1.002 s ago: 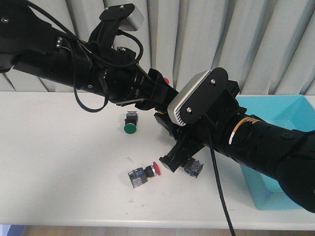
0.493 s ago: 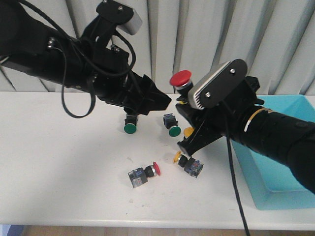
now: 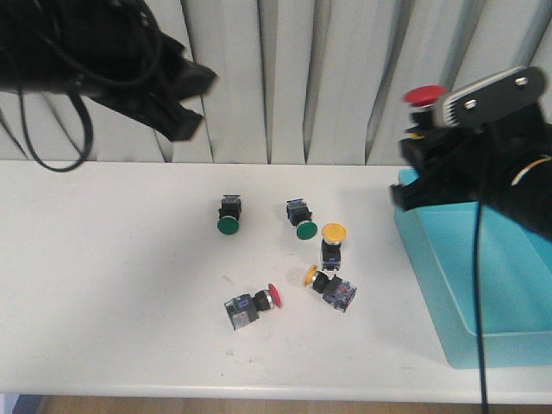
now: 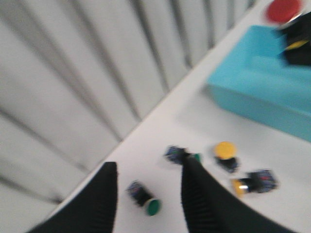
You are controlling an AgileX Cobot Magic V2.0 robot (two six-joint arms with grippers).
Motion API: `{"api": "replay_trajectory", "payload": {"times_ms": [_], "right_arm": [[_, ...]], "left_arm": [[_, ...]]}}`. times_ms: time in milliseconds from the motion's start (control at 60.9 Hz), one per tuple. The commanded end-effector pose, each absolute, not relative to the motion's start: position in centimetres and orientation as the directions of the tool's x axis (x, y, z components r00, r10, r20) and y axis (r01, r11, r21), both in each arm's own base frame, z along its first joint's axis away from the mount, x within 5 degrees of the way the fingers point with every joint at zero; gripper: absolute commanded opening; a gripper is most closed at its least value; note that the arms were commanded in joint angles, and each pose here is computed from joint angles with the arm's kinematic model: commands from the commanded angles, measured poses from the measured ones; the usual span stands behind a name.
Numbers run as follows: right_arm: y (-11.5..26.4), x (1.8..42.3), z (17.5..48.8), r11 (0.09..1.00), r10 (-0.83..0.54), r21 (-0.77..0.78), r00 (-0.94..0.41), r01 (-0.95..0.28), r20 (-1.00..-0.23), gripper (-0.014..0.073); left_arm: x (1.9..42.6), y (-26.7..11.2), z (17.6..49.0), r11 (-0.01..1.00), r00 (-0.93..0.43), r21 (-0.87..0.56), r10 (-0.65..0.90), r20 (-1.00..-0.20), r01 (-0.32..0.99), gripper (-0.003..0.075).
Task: Pick red and yellow buttons and place in box
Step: 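Carry the red button with the right gripper into the blue box and release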
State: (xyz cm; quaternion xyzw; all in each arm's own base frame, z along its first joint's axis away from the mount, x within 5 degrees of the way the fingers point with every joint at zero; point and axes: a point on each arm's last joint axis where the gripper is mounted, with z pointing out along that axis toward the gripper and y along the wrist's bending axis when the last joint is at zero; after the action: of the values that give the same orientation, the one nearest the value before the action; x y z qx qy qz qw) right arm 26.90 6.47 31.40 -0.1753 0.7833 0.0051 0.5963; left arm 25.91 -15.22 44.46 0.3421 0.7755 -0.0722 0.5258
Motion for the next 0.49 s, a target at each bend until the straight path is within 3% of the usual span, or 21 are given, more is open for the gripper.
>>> {"api": "replay_trajectory", "payload": {"times_ms": [0,131,246,476], "right_arm": [[3.4,27.4,33.7,0.983,-0.155,-0.138,-0.151,-0.119,-0.976,0.001],[-0.8,28.8,31.5,0.998,-0.043,-0.054,-0.277,0.032,-0.96,0.0013],[-2.3,30.3,28.7,0.997,-0.01,-0.04,-0.396,0.067,-0.918,0.0017],[-2.2,34.5,23.1,1.0,-0.004,-0.007,-0.637,0.002,-0.771,0.0026]], "left_arm": [[25.6,-13.3,47.0,0.849,-0.175,0.265,0.378,-0.909,0.458,0.0143],[26.6,-11.8,46.4,0.905,-0.26,0.271,0.362,-0.895,0.327,-0.0008],[27.1,-11.4,46.1,0.924,-0.289,0.267,0.344,-0.893,0.274,-0.0008],[28.3,-12.0,44.7,0.921,-0.334,0.266,0.355,-0.873,0.284,-0.0007]]}}
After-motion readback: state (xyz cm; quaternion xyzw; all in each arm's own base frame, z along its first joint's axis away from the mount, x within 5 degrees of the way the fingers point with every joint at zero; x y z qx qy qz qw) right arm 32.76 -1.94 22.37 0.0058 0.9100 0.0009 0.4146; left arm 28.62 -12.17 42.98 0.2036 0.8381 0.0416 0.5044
